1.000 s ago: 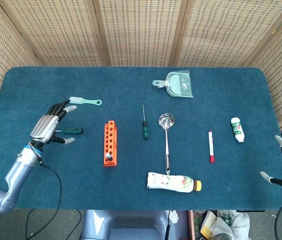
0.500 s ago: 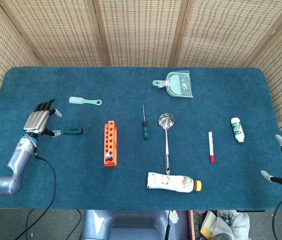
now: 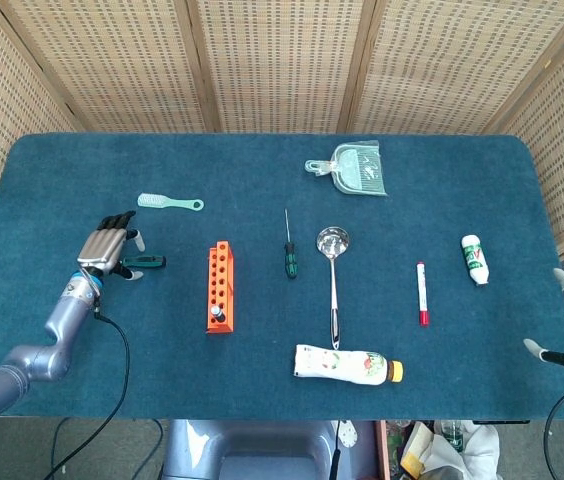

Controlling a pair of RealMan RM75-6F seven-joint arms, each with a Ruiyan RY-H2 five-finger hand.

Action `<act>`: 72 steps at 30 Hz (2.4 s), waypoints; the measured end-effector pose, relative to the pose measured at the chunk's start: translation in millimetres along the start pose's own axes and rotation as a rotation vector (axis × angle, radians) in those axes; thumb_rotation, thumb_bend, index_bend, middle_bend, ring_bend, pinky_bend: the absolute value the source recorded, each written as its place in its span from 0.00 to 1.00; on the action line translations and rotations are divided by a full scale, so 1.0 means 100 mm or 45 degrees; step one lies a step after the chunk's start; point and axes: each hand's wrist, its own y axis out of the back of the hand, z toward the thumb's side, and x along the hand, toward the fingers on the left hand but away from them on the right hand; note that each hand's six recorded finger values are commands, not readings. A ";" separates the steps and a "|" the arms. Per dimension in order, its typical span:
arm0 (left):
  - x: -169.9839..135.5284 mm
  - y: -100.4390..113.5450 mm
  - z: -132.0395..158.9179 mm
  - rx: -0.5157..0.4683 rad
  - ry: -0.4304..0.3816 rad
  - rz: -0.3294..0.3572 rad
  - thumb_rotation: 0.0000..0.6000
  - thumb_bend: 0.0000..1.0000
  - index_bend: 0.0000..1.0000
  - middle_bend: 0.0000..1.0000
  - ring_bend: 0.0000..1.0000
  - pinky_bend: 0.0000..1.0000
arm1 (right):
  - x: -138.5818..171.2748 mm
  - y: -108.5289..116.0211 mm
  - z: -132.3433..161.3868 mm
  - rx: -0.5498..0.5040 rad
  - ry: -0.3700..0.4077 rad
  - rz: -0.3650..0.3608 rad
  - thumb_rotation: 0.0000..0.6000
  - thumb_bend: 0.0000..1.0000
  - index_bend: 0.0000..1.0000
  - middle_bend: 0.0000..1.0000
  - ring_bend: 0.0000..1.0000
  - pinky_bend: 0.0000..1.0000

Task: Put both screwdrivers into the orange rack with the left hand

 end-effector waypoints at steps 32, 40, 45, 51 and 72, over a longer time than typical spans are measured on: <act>-0.34 0.60 0.66 -0.409 -0.293 0.117 1.00 0.47 0.70 0.00 0.00 0.00 | -0.02 0.02 -0.04 -0.029 -0.011 0.004 1.00 0.00 0.00 0.00 0.00 0.00; -0.88 1.22 1.03 -0.636 -0.586 0.223 1.00 0.48 0.70 0.00 0.00 0.00 | -0.02 0.04 -0.05 -0.039 -0.012 0.001 1.00 0.00 0.00 0.00 0.00 0.00; -1.07 1.35 1.17 -0.714 -0.661 0.193 1.00 0.48 0.70 0.00 0.00 0.00 | -0.01 0.05 -0.06 -0.047 -0.012 -0.004 1.00 0.00 0.00 0.00 0.00 0.00; -1.14 1.33 1.34 -0.914 -0.702 0.066 1.00 0.48 0.70 0.00 0.00 0.00 | -0.01 0.06 -0.07 -0.048 -0.011 -0.006 1.00 0.00 0.00 0.00 0.00 0.00; -0.88 1.25 1.48 -1.234 -0.653 -0.076 1.00 0.48 0.70 0.00 0.00 0.00 | -0.02 0.07 -0.08 -0.051 -0.017 -0.006 1.00 0.00 0.00 0.00 0.00 0.00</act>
